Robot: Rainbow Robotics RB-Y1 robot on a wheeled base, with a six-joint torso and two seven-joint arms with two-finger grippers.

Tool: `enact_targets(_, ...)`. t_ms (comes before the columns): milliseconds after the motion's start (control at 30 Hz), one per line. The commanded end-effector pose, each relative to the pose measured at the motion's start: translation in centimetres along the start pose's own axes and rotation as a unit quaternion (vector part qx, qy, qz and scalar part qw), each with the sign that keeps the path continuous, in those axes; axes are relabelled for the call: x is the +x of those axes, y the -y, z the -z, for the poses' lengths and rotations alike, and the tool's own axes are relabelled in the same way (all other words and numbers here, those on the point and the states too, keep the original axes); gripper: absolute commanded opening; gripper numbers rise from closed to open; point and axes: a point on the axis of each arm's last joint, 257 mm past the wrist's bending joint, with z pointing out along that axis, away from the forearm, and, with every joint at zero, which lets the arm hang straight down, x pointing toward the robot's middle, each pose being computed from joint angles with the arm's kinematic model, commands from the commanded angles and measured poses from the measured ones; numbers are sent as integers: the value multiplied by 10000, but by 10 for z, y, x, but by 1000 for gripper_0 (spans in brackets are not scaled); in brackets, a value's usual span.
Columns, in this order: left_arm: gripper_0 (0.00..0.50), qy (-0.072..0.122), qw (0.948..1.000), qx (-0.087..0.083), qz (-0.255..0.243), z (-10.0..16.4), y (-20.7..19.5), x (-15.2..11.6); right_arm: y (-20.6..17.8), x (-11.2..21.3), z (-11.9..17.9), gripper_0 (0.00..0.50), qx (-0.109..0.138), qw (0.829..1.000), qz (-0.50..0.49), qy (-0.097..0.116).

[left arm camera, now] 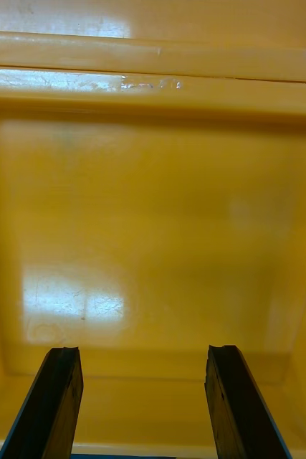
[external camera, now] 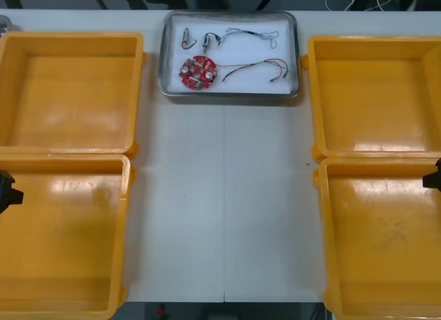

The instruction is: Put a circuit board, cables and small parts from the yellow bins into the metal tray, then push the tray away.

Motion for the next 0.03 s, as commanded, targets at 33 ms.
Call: enact_targets(33,500,70,9985,-216,-495,12,-12,-1,10,-1,11,500,186,9998,19,85)
